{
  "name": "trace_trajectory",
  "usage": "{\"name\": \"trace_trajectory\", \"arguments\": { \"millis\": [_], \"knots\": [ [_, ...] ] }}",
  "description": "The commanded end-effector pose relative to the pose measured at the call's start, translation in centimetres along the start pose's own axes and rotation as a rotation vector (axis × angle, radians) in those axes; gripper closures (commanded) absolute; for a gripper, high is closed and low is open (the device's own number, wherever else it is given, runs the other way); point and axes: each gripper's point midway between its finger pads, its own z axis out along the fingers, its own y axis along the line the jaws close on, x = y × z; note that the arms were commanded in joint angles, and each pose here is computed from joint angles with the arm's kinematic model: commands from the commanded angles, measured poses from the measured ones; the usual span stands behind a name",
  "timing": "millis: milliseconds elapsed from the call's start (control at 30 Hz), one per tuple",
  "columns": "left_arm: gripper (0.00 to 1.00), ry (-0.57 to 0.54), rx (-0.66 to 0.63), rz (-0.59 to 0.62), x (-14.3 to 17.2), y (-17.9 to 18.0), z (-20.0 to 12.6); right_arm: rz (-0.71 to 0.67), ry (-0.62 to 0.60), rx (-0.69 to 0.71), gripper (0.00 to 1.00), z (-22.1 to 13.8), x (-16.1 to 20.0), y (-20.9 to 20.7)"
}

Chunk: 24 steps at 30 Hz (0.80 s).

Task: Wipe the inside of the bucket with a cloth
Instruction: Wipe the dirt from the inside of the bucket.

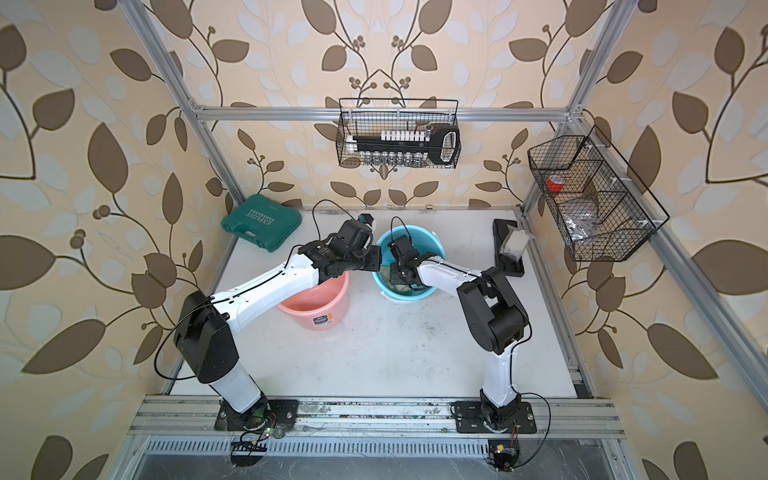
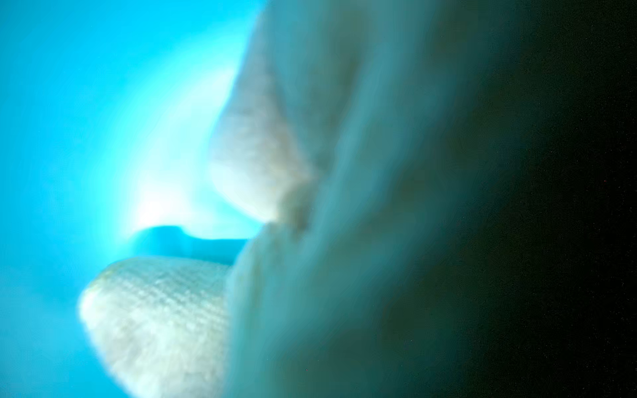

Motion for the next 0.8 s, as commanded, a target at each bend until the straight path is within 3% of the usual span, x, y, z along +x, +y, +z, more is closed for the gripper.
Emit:
{"name": "trace_trajectory", "arguments": {
  "millis": [0,133,500,767],
  "knots": [
    [1.0,0.284,0.041,0.014,6.9,-0.7,0.4,0.044,-0.064,-0.252,1.0,-0.5,-2.6,3.4],
    [1.0,0.291,0.062,-0.013,7.0,-1.2,0.6,0.053,-0.058,-0.362,1.0,-0.7,-2.9,4.5],
    [1.0,0.304,0.07,-0.05,7.5,-1.1,0.0,0.093,-0.19,-0.378,1.0,-3.0,-5.6,4.3],
    [1.0,0.335,0.069,-0.09,7.9,-1.3,0.2,0.047,-0.258,-0.128,1.0,-4.1,-5.5,1.9]
  ]
}}
